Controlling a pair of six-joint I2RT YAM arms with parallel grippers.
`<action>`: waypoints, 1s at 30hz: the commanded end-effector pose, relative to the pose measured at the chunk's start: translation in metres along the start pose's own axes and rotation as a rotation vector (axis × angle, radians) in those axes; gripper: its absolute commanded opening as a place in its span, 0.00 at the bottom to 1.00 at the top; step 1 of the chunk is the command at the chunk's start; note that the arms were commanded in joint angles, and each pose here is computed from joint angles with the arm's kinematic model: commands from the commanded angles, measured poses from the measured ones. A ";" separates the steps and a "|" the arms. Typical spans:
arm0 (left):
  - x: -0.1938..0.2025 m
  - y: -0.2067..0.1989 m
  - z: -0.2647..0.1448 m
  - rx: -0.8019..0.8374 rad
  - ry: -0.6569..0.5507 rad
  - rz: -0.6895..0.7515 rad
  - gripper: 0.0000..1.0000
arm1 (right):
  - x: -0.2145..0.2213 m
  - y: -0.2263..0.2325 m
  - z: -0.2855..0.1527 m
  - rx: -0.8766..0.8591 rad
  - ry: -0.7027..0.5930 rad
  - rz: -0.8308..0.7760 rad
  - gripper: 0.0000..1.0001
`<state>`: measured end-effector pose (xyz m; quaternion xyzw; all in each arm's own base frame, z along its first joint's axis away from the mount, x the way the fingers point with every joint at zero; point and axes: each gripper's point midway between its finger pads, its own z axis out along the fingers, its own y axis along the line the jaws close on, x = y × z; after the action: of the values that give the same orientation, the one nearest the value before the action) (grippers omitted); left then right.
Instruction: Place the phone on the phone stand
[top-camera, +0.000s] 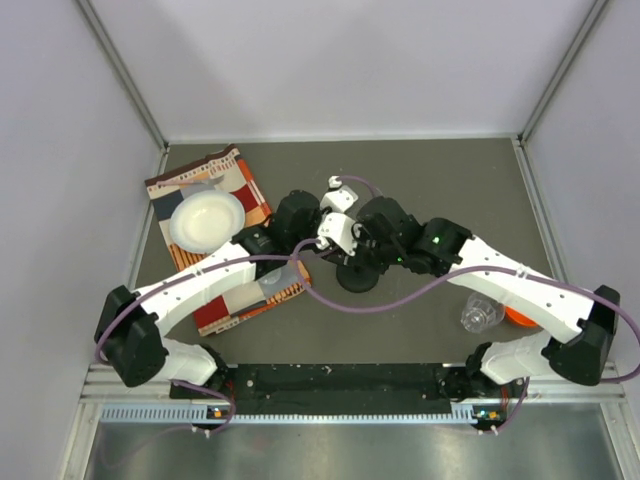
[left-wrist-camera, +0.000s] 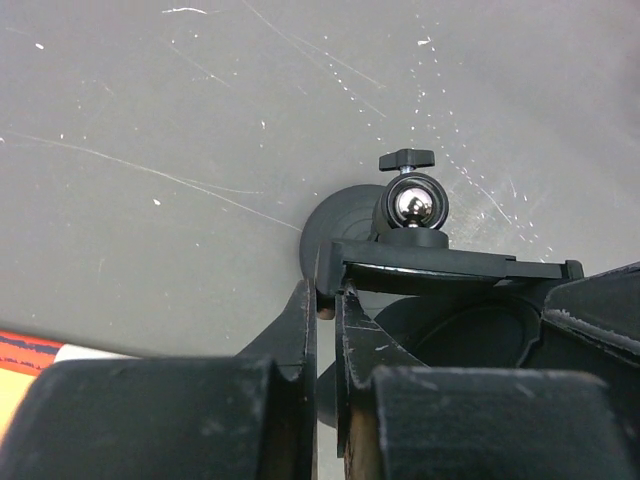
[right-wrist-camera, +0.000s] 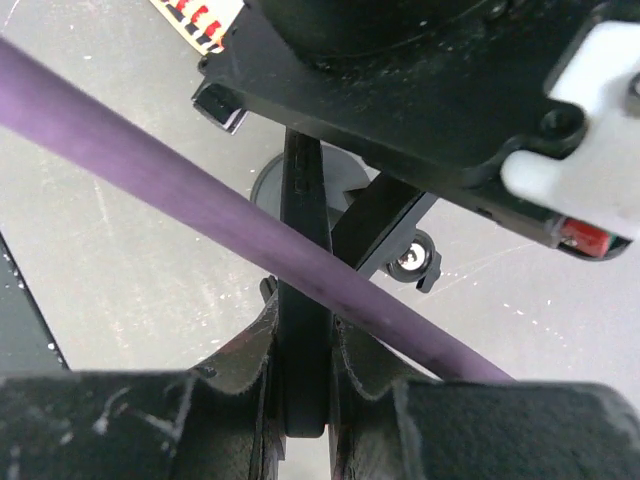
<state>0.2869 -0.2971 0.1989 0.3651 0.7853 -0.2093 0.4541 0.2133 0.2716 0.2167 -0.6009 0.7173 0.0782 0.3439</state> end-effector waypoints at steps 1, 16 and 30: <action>-0.052 0.027 0.000 -0.084 -0.136 0.027 0.00 | 0.014 0.010 0.009 -0.045 0.025 -0.058 0.00; -0.035 0.004 0.018 0.064 -0.025 0.030 0.00 | -0.040 0.009 0.017 -0.053 -0.191 -0.823 0.00; -0.106 0.059 -0.077 -0.034 -0.289 -0.242 0.95 | -0.067 0.043 -0.030 -0.023 -0.361 -0.743 0.00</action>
<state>0.3216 -0.2774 0.2321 0.2905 0.8154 -0.2427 0.4380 0.1858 0.3165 0.2223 -0.8395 0.3703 0.0048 0.3976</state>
